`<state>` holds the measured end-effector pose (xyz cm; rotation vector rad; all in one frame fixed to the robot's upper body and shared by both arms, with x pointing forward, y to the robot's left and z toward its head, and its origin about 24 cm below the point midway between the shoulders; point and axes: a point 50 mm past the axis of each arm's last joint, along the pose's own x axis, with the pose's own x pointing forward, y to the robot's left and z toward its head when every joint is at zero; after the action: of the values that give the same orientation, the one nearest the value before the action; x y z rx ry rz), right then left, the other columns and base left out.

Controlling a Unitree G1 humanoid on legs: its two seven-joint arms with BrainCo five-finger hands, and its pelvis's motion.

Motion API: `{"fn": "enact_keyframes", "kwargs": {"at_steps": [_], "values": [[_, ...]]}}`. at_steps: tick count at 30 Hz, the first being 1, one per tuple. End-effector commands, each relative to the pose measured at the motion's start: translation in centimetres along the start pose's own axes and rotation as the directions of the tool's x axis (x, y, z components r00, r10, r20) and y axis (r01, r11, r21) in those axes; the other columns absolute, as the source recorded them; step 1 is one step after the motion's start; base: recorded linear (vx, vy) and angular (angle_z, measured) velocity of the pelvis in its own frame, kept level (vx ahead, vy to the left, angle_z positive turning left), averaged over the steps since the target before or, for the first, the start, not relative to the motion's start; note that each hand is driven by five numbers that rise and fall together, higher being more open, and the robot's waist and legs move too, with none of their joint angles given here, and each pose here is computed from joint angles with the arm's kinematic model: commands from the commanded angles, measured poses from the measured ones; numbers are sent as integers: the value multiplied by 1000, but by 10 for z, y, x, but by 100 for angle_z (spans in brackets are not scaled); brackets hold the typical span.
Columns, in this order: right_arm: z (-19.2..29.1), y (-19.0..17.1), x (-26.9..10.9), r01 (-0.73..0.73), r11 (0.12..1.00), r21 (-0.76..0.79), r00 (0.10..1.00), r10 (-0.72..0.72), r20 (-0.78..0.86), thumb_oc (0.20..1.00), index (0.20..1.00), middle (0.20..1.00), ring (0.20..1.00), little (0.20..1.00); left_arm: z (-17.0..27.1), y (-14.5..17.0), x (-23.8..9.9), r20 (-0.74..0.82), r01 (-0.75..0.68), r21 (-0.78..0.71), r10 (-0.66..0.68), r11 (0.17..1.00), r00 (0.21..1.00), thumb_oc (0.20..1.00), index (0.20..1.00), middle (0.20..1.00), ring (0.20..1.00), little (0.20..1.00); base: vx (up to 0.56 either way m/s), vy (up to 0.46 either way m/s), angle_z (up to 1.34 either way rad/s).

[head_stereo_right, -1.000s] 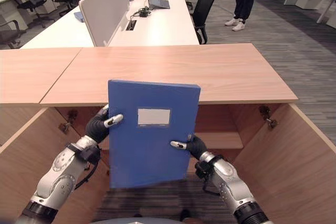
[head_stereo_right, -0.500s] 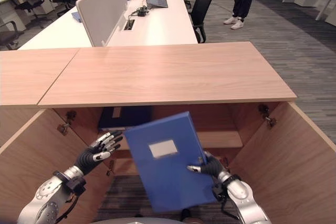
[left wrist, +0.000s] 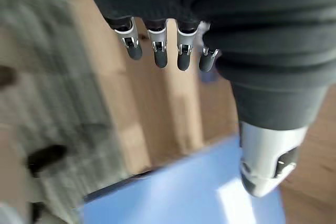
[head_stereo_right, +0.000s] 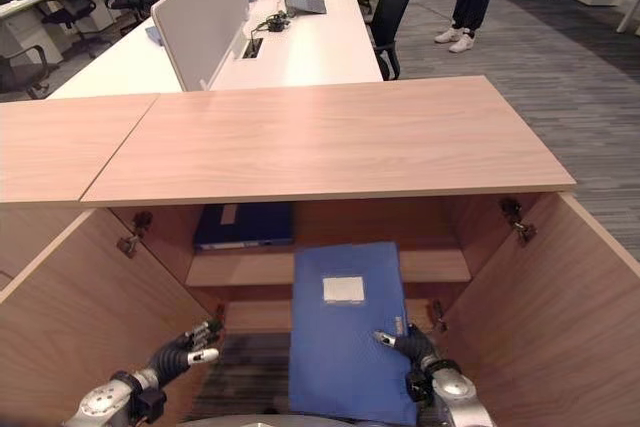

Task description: Put the empty folder in the office cabinet

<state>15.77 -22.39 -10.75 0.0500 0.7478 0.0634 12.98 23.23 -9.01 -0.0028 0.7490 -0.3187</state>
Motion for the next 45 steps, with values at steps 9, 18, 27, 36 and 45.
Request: {"fn": "enact_keyframes", "kwargs": {"at_steps": [9,18,27,36,45], "values": [[88,22,38,-69,856,513,949,-102,298,200,200,200,200,200,16,1,27,21,-97,164,94,982,995,1000,1000,1000,1000,1000,-39,-2,2],[224,-3,43,-185,601,778,789,-381,482,200,200,200,200,200,43,-7,39,104,-67,162,51,984,993,1000,1000,1000,1000,1000,-100,7,6],[327,-66,-9,-341,336,878,598,-643,479,200,200,200,200,200,70,-7,46,170,-57,179,27,982,985,1000,1000,1000,1000,1000,-24,15,7],[404,-93,-79,-515,251,820,444,-740,505,200,200,200,200,200,87,4,50,184,-92,252,45,963,982,1000,1000,1000,1000,1000,-28,-23,11],[444,-111,-140,-560,305,771,315,-782,538,200,200,200,200,200,80,11,47,136,-96,310,56,946,989,1000,1000,1000,1000,1000,13,-44,13]]}}
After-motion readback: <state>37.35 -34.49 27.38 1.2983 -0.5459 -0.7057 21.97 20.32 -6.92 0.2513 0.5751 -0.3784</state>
